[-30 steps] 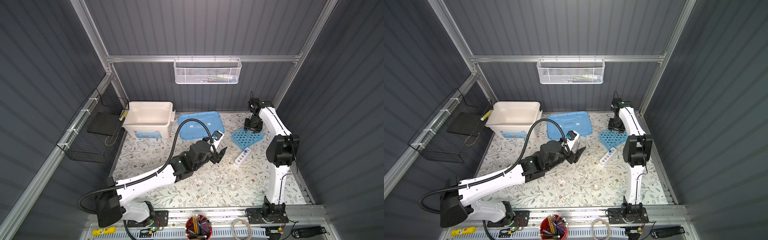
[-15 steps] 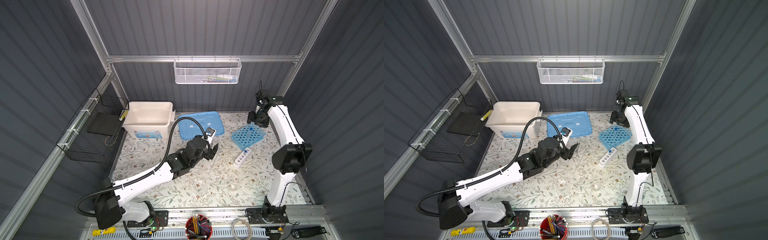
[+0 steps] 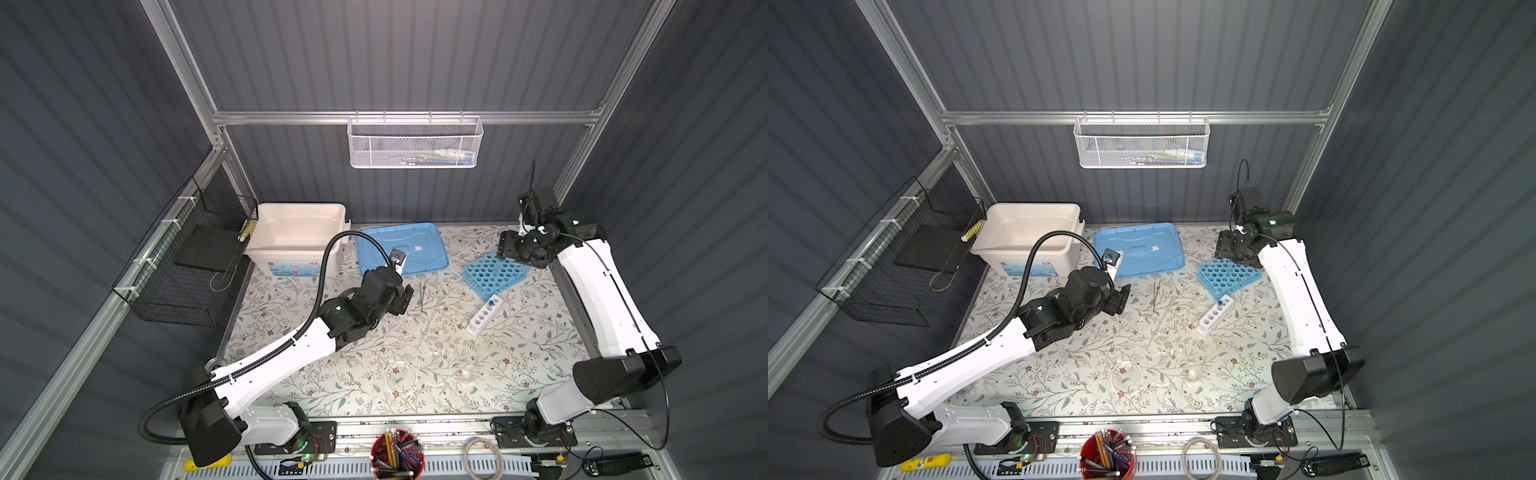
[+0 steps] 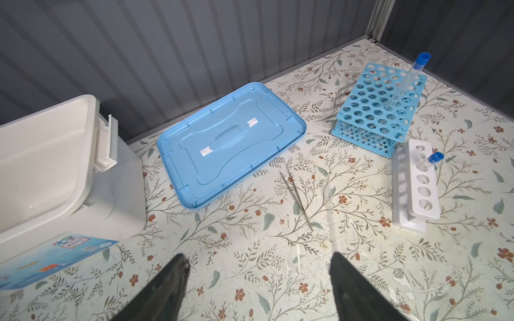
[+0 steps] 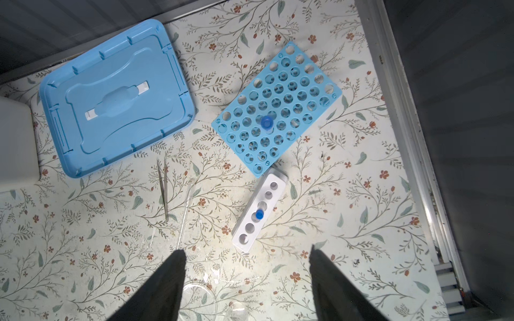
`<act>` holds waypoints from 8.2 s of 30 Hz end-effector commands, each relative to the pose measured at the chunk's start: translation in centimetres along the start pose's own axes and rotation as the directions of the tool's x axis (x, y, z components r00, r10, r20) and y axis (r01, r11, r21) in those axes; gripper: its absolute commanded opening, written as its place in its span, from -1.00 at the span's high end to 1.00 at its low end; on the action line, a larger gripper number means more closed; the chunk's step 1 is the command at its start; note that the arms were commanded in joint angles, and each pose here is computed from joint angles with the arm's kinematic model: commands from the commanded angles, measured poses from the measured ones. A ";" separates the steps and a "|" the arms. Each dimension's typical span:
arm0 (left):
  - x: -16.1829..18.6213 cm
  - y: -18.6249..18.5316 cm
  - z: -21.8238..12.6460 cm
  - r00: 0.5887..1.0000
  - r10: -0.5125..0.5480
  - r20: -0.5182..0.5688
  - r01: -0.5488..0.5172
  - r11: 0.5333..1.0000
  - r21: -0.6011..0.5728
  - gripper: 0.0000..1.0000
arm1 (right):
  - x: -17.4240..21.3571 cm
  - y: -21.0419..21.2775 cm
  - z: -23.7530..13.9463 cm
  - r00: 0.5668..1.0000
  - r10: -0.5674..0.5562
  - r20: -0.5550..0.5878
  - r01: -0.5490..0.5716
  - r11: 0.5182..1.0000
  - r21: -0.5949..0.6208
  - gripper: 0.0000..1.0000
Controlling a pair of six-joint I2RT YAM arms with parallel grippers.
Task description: Organize the chemistry lab equipment
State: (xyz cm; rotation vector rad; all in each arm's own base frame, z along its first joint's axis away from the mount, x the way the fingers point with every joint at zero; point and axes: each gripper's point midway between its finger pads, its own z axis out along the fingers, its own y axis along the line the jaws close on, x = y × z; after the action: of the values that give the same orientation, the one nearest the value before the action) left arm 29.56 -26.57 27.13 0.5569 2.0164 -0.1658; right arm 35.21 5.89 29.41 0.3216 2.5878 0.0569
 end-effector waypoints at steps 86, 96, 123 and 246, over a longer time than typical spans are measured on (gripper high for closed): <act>9.8 14.4 -2.4 0.571 -0.494 -0.656 0.487 0.847 -0.214 -0.23 | 4.5 13.7 8.3 0.966 -0.214 -0.147 0.156 0.931 -0.330 -0.40; 7.1 17.1 5.9 0.555 -0.556 -0.619 0.499 0.818 -0.287 -0.18 | 4.9 10.2 8.1 0.977 -0.156 -0.143 0.104 0.941 -0.321 -0.40; 11.5 10.1 6.7 0.468 -0.439 -0.767 0.397 0.880 -0.261 -0.01 | 6.3 7.2 11.5 0.963 -0.135 -0.234 0.061 0.953 -0.296 -0.40; -2.2 -1.9 0.1 0.784 -0.428 -0.450 0.611 0.663 0.433 -0.04 | 1.8 24.3 2.2 0.998 -0.022 0.052 0.049 0.805 -0.592 0.79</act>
State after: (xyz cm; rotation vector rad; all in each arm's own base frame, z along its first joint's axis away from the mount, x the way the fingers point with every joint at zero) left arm 29.77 -28.44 27.95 0.3263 2.4307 -1.0786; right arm 40.39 27.79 26.89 0.0450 2.4289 0.6844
